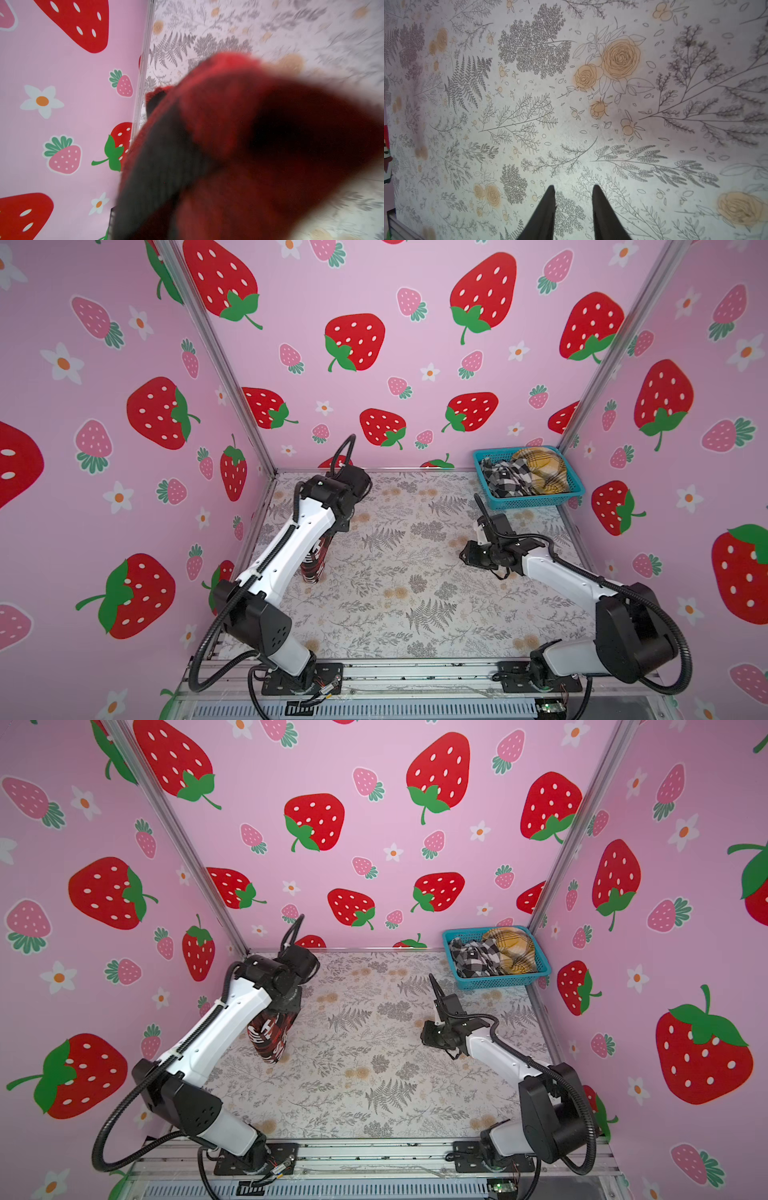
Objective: Fold and stack the long sleeve shirts
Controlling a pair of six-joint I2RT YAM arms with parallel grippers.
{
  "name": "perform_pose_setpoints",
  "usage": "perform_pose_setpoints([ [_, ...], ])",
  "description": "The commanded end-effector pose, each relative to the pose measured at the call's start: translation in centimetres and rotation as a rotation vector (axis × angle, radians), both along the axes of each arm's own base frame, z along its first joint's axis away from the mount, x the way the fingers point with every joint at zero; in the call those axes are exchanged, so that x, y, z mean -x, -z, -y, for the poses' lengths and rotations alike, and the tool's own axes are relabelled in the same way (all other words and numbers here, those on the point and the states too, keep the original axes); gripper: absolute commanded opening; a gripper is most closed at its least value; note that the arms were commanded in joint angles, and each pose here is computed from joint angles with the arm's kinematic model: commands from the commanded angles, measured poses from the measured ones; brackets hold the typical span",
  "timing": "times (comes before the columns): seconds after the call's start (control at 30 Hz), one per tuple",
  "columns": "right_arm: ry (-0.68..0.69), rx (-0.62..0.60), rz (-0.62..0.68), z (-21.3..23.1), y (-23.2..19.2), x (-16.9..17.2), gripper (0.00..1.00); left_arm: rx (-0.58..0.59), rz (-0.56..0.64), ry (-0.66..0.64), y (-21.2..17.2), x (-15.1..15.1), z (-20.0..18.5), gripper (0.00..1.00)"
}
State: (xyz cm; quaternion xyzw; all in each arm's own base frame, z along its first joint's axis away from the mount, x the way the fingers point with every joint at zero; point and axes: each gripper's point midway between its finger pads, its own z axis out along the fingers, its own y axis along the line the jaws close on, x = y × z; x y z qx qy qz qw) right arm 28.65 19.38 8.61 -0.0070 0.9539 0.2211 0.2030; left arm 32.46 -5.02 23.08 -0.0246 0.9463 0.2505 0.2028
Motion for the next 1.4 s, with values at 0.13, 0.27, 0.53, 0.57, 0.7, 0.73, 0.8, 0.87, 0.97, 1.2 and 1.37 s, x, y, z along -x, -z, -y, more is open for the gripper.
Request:
perform_pose_setpoints([
  [0.13,-0.015,-0.053,0.034,0.2,-0.6,1.2,0.33,-0.021,-0.113,-0.010,8.3,1.0,8.5,0.20],
  [0.27,-0.016,-0.056,0.032,0.8,-0.6,2.1,0.33,0.222,-0.142,0.084,11.7,2.1,19.7,0.66],
  [0.53,-0.023,-0.052,0.050,1.9,-2.0,4.2,0.38,0.578,-0.166,0.139,8.7,2.7,28.4,0.64],
  [0.57,-0.049,-0.061,0.051,1.3,-2.1,4.5,0.39,0.581,-0.157,0.112,8.3,2.3,26.6,0.60],
  [0.7,-0.183,-0.060,0.058,-3.7,-2.7,5.7,0.38,0.661,-0.143,-0.040,8.7,1.5,17.5,0.34],
  [0.73,-0.221,-0.061,0.083,-5.6,-3.2,5.8,0.39,0.688,-0.144,-0.081,9.1,1.6,15.5,0.30],
  [0.8,-0.301,-0.047,0.104,-9.6,-3.7,6.1,0.43,0.729,-0.133,-0.161,9.9,2.0,10.9,0.28],
  [0.87,-0.343,-0.050,0.105,-12.5,-3.8,6.1,0.44,0.769,-0.123,-0.202,10.9,2.4,7.6,0.27],
  [0.97,-0.380,-0.073,0.073,-15.8,-2.5,5.8,0.43,0.804,-0.123,-0.270,12.4,3.3,3.9,0.17],
  [1.2,-0.405,0.005,0.012,-18.9,1.5,5.2,0.46,0.887,-0.168,-0.328,16.0,4.1,2.3,0.10],
  [1.37,-0.404,0.024,-0.035,-19.9,3.5,4.8,0.33,0.919,-0.206,-0.360,19.0,3.7,2.9,0.07],
])
